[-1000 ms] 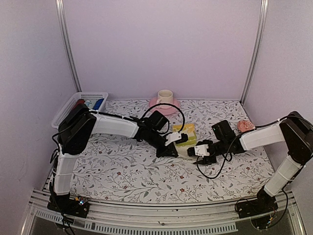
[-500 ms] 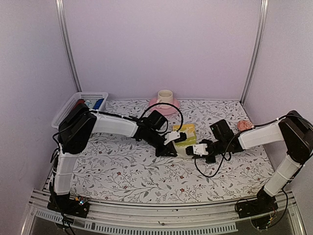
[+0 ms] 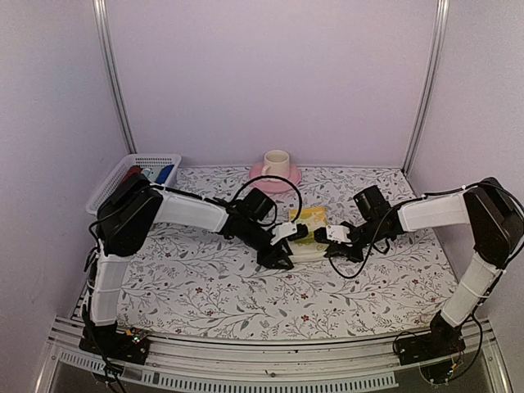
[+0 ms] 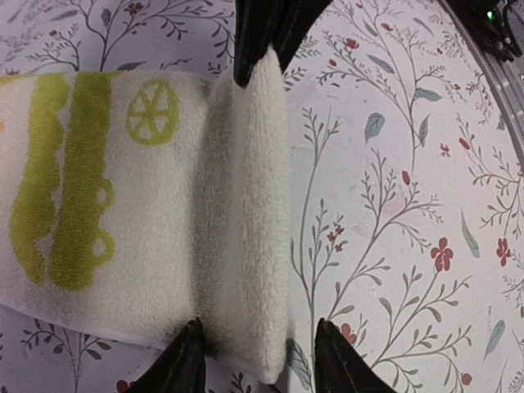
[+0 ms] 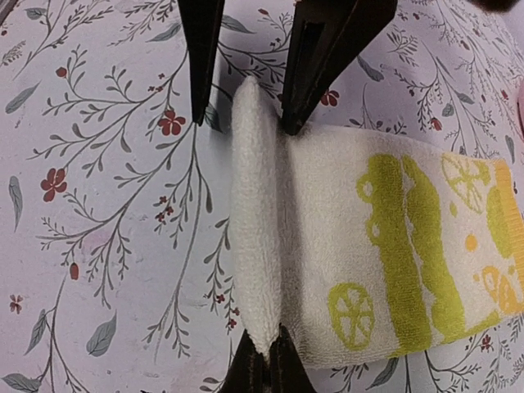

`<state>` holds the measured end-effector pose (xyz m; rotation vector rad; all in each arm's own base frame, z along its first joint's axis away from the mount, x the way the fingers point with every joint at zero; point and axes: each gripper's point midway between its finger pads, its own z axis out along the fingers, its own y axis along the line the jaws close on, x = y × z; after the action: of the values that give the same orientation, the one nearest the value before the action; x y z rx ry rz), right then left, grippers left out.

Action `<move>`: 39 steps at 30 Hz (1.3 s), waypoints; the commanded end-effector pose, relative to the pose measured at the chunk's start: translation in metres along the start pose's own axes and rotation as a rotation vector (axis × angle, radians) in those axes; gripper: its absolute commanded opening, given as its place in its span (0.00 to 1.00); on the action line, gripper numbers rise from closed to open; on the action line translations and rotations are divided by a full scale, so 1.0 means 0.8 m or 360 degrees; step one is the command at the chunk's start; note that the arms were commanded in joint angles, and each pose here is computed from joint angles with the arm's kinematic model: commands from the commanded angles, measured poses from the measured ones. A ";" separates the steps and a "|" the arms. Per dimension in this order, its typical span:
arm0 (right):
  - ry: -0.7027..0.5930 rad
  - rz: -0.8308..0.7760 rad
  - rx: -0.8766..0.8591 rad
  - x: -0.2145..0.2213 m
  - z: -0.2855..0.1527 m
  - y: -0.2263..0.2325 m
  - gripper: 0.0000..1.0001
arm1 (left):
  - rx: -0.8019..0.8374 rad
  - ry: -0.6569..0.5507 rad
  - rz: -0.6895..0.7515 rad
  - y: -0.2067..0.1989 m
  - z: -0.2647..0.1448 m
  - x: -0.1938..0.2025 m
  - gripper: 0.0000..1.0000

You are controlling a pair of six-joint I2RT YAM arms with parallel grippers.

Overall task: Roll the towels
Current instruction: Roll the towel at the center of the board.

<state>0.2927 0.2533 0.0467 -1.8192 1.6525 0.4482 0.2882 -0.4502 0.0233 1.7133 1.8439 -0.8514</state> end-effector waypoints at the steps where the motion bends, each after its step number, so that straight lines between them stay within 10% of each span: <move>1: 0.0032 0.0172 -0.0180 0.014 0.007 0.018 0.03 | -0.0028 -0.0111 -0.0015 0.010 -0.022 -0.021 0.46; 18: 0.0009 0.0404 -0.0264 0.017 0.005 -0.001 0.04 | 0.0018 -0.0183 -0.0078 0.012 -0.025 -0.024 0.25; 39: 0.0031 0.0782 -0.0466 0.027 0.011 -0.020 0.07 | -0.0298 -0.0417 -0.0115 0.037 -0.061 -0.072 0.34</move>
<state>0.3136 0.2388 0.0267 -1.6280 2.1082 0.8477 0.3136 -0.4507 0.0803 1.4418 1.7707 -0.8951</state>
